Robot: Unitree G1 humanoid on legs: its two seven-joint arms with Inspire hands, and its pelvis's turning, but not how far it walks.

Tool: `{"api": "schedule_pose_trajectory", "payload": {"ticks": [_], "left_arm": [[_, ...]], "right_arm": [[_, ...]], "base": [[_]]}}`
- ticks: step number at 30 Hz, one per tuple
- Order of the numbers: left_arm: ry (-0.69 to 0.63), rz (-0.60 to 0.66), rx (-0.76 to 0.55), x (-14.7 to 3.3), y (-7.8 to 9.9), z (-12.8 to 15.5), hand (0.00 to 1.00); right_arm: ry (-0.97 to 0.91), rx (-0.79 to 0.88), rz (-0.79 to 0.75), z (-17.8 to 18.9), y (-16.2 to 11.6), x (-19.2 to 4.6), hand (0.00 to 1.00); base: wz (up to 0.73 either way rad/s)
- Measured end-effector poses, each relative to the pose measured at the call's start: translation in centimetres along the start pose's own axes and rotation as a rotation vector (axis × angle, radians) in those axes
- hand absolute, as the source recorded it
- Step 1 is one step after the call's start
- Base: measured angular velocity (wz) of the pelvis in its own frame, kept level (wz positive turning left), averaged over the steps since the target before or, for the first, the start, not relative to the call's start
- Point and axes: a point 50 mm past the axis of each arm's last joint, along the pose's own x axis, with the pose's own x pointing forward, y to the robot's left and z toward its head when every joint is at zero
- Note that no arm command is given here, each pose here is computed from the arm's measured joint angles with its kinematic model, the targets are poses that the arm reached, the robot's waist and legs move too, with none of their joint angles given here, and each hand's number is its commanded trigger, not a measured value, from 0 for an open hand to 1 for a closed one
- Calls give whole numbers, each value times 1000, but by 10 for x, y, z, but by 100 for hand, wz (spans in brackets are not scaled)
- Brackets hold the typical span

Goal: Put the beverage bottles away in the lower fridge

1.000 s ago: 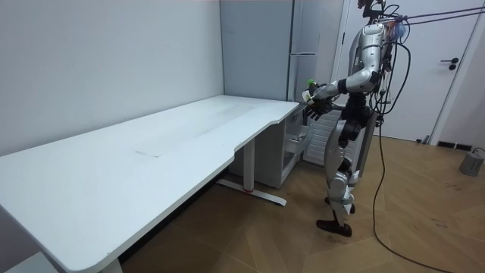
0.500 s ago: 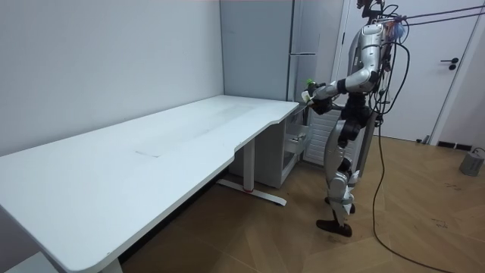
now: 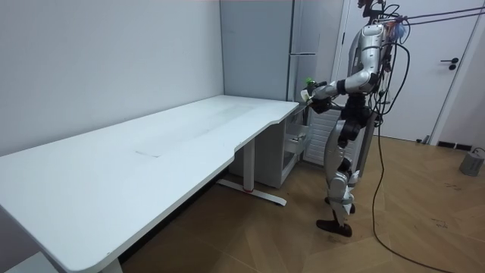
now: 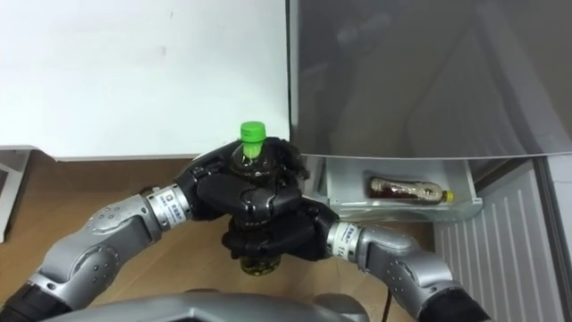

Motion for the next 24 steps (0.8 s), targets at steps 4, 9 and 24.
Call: {"api": "schedule_pose_trajectory", "payload": {"ticks": [4, 9, 24], "left_arm": [[-5, 10, 22, 0, 2, 3, 0], [-27, 7, 63, 2, 3, 14, 0], [-229, 1, 387, -15, -18, 87, 0]], "right_arm": [[-7, 0, 3, 0, 1, 1, 100], [-45, 9, 11, 3, 2, 3, 100], [-138, 96, 34, 0, -1, -14, 100]], "base": [[0], [0], [0]]}}
